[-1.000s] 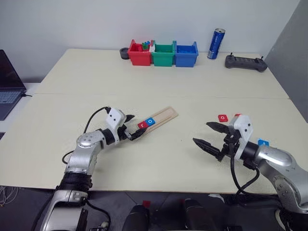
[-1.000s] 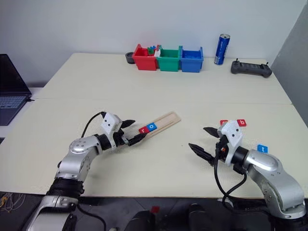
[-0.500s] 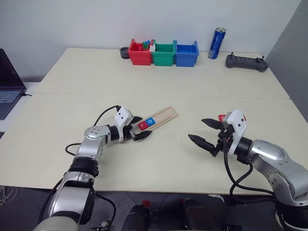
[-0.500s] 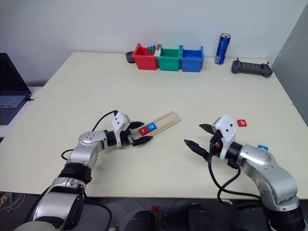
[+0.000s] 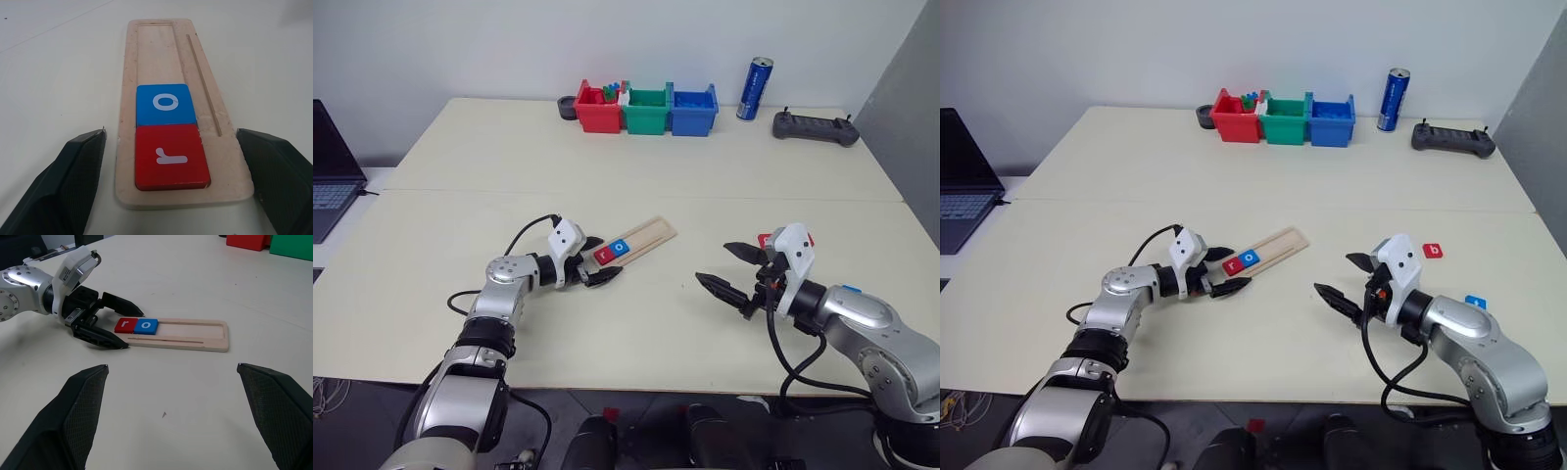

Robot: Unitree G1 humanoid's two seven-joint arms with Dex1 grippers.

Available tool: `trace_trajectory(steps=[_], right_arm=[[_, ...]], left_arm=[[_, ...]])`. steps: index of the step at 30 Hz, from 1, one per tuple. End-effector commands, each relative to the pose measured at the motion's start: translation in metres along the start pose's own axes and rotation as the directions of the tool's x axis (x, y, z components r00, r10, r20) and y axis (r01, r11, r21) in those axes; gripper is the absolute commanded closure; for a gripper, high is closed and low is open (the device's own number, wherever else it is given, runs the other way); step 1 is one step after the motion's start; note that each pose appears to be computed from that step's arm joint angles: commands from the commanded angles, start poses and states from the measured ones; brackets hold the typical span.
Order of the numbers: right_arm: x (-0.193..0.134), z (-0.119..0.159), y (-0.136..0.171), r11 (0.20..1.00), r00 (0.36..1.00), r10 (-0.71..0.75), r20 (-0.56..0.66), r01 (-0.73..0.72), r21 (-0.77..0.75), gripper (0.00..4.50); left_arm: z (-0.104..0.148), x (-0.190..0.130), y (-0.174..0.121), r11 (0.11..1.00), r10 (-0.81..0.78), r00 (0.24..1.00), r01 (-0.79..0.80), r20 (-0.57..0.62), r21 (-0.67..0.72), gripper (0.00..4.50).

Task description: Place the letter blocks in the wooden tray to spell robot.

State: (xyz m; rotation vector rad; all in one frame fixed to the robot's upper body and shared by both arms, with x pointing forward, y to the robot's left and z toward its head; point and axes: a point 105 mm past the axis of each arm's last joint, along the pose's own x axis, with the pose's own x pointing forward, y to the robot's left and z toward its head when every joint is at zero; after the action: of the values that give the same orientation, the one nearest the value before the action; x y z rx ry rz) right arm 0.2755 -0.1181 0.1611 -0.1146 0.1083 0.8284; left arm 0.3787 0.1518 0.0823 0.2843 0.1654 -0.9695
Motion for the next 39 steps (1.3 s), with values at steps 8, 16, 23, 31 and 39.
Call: trace_trajectory(steps=[8, 16, 23, 31, 39], right_arm=[[-0.004, 0.012, 0.004, 0.998, 0.999, 0.031, 0.034, -0.029, -0.061, 0.0], [-0.005, 0.018, 0.003, 0.996, 0.998, 0.039, 0.052, -0.035, -0.083, 0.0], [-0.028, 0.013, 0.015, 0.967, 0.987, 0.16, -0.024, -0.161, -0.197, 0.0], [-0.038, 0.014, 0.023, 0.934, 0.959, 0.278, -0.065, -0.285, -0.217, 0.0], [-0.035, 0.015, 0.02, 0.936, 0.963, 0.266, -0.054, -0.271, -0.226, 0.0]], left_arm=[[-0.007, -0.001, -0.004, 0.999, -0.025, 0.999, 0.024, -0.022, -0.024, 1.11], [0.005, 0.002, -0.006, 0.997, -0.063, 0.998, 0.063, -0.007, 0.043, 1.11], [0.033, 0.013, -0.055, 0.914, -0.366, 0.931, 0.356, 0.017, 0.194, 1.11], [0.046, 0.029, -0.084, 0.796, -0.554, 0.832, 0.536, -0.018, 0.282, 1.11], [0.034, 0.036, -0.086, 0.766, -0.583, 0.81, 0.574, -0.062, 0.288, 1.11]])
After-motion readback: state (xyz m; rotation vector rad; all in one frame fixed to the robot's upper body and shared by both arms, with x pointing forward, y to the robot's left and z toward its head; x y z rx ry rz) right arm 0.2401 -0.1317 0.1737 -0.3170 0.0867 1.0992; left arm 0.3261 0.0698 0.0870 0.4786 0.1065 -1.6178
